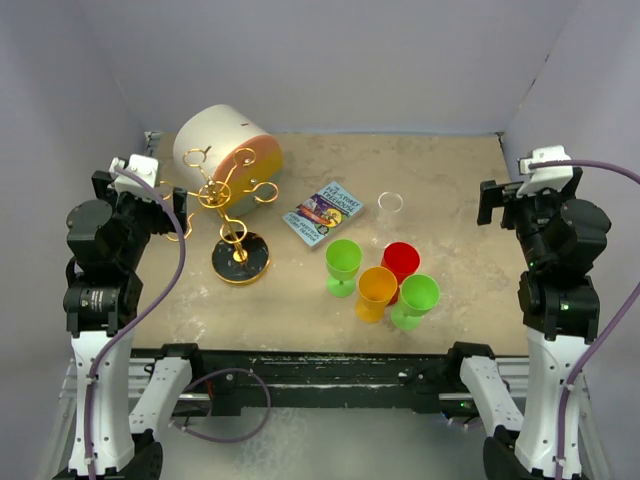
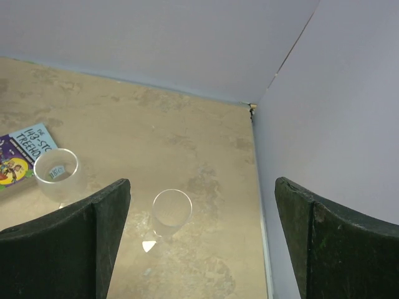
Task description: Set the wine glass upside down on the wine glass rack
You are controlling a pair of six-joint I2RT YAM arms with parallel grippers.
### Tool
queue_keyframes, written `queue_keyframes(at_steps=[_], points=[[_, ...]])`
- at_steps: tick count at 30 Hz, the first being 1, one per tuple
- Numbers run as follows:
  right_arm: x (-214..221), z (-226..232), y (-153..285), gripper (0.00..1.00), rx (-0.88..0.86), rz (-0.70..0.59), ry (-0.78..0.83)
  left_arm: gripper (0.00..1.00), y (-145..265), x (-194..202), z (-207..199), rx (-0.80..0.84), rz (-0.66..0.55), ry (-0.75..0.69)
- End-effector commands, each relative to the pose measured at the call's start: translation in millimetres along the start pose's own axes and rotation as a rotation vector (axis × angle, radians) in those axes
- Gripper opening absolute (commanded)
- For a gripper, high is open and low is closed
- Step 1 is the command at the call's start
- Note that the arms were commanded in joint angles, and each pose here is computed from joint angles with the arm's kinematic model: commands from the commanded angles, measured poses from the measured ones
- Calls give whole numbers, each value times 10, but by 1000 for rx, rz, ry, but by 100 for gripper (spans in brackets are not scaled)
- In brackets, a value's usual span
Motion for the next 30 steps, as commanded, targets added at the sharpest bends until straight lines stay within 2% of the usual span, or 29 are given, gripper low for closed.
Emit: queue_keyframes(at_steps=[1,14,18,30], points=[[-74,-39,54,100,8,-38,23,99,78,-199,30,-21,-67,-22],[-96,-68,86,100,27,-40,24,99,93,-228,21,-21,-79,-1],[-151,-86,118,100,14,-46,43,99,131,-273,-47,57,-66,-29],[-392,91,-33,100,-326,-117,113,99,147,-343,-265,370,132,-151]])
Point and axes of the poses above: each gripper's point midway between its finger pads, its own y axis back along the fingers, its own z axis along the line the jaws close on, x = y × z, the point moved 8 cm from there along y, back along the fingers, and after that the axes turned 13 degrees about y, right-handed, at the moved point
